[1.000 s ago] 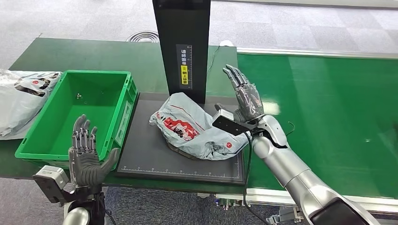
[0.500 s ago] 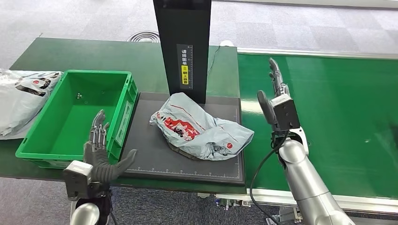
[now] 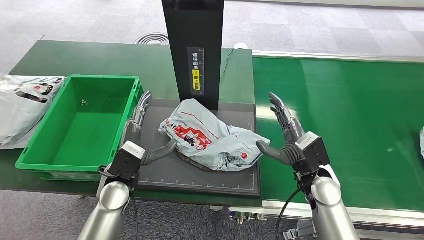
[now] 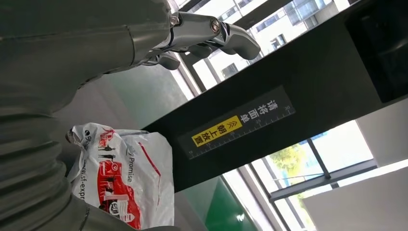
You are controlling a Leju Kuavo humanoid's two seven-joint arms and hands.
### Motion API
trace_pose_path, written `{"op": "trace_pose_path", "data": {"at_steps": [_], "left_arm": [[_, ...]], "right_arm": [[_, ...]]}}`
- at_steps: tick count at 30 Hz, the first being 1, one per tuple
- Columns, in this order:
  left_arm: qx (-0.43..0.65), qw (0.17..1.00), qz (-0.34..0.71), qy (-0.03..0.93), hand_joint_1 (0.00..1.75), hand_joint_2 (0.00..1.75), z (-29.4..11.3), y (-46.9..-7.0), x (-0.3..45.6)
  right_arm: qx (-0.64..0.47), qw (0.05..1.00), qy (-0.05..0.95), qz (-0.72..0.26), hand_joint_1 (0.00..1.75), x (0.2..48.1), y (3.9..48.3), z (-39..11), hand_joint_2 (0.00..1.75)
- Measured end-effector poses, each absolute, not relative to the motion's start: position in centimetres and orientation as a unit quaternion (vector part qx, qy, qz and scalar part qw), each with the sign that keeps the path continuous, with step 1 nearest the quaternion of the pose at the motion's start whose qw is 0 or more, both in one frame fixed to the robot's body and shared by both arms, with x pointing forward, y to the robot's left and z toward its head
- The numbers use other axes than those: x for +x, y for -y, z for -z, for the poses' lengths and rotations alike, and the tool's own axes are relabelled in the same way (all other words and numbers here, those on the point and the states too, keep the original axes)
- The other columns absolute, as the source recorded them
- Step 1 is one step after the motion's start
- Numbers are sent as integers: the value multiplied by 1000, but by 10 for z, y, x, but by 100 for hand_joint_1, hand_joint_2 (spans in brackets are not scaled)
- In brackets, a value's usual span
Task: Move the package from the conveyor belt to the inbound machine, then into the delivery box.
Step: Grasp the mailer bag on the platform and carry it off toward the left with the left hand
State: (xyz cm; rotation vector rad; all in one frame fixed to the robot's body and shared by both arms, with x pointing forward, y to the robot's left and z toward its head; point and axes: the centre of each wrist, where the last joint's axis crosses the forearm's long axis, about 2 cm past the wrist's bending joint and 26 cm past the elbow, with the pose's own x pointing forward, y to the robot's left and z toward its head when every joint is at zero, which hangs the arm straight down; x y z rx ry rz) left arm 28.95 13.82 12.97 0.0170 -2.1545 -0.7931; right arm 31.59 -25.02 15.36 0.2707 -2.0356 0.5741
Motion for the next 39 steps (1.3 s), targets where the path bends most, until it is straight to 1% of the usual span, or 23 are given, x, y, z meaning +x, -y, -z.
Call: {"op": "trace_pose_path", "data": {"at_steps": [6, 9, 12, 15, 18, 21, 23, 27, 31, 36, 39], "left_arm": [[7, 412, 322, 852, 0, 175, -128, -138, 292], [6, 404, 338, 850, 0, 175, -130, -136, 297], [8, 385, 380, 841, 0, 175, -139, -130, 314], [32, 366, 443, 818, 0, 175, -148, -118, 336], [55, 357, 535, 764, 0, 175, -159, -95, 354], [76, 370, 643, 667, 0, 175, -165, -68, 366], [86, 376, 691, 611, 0, 175, -164, -53, 366], [96, 366, 742, 553, 0, 175, -159, -33, 358], [97, 334, 786, 512, 0, 175, -156, -18, 347], [102, 303, 823, 469, 0, 175, -148, -9, 335], [106, 291, 833, 458, 0, 175, -145, -8, 332]], "right_arm": [[113, 482, 838, -231, 0, 314, 251, -155, 175], [148, 479, 831, -243, 0, 310, 250, -154, 175], [190, 468, 825, -255, 0, 302, 248, -155, 175], [218, 452, 826, -255, 0, 299, 243, -161, 175], [230, 443, 828, -256, 0, 299, 238, -166, 175], [238, 435, 832, -250, 0, 302, 229, -170, 175], [245, 430, 835, -243, 0, 304, 221, -173, 175], [249, 426, 839, -230, 0, 305, 212, -176, 175], [250, 426, 841, -222, 0, 305, 210, -178, 175], [251, 426, 842, -214, 0, 306, 210, -179, 175], [250, 426, 843, -212, 0, 306, 211, -179, 175]]}}
